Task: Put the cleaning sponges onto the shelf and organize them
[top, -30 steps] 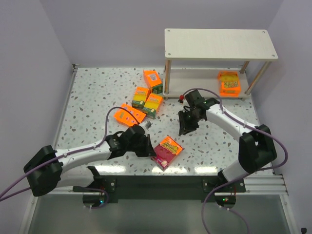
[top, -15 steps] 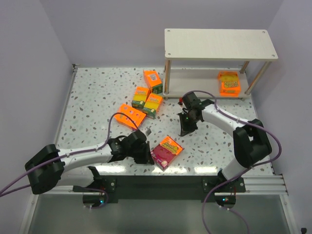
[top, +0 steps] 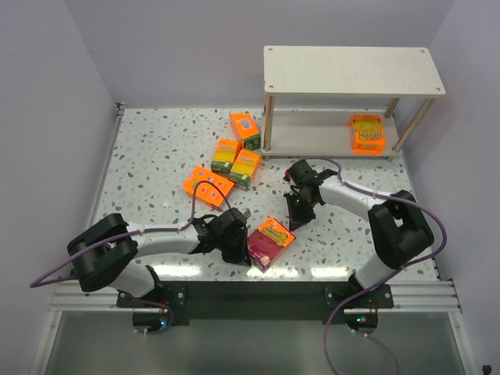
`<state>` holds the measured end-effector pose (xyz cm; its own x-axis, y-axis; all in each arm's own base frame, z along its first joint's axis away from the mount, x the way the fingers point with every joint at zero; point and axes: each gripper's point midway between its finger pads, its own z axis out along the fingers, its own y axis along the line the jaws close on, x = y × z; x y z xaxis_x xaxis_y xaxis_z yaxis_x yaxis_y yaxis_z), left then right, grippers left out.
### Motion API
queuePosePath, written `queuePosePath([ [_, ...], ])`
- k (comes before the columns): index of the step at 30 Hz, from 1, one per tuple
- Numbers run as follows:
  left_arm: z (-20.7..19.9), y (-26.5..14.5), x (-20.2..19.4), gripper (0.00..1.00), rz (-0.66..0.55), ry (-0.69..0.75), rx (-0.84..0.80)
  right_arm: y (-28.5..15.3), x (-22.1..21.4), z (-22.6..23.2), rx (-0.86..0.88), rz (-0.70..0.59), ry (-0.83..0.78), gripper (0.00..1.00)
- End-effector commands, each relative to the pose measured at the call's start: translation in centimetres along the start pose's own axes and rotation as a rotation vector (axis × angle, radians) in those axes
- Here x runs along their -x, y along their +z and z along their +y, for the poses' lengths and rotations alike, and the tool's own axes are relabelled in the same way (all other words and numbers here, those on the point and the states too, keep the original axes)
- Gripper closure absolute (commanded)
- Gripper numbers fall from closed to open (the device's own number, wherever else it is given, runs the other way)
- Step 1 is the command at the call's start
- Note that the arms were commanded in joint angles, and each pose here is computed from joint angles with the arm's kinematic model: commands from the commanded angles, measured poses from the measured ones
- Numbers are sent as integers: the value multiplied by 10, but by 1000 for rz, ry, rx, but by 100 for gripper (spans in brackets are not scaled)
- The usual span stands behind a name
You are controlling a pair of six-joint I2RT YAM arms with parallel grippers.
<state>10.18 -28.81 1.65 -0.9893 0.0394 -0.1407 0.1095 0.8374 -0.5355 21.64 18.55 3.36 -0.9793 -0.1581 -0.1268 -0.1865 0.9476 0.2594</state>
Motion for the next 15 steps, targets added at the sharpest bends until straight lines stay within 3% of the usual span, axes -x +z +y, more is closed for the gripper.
queuePosePath([
  [1,-24,-2,34,100,-92,45,-54,1,-2,11,34,-22,-5,98],
  [15,-6,-18,150,100,-265,76,25,-11,-28,36,151,-23,45,97],
])
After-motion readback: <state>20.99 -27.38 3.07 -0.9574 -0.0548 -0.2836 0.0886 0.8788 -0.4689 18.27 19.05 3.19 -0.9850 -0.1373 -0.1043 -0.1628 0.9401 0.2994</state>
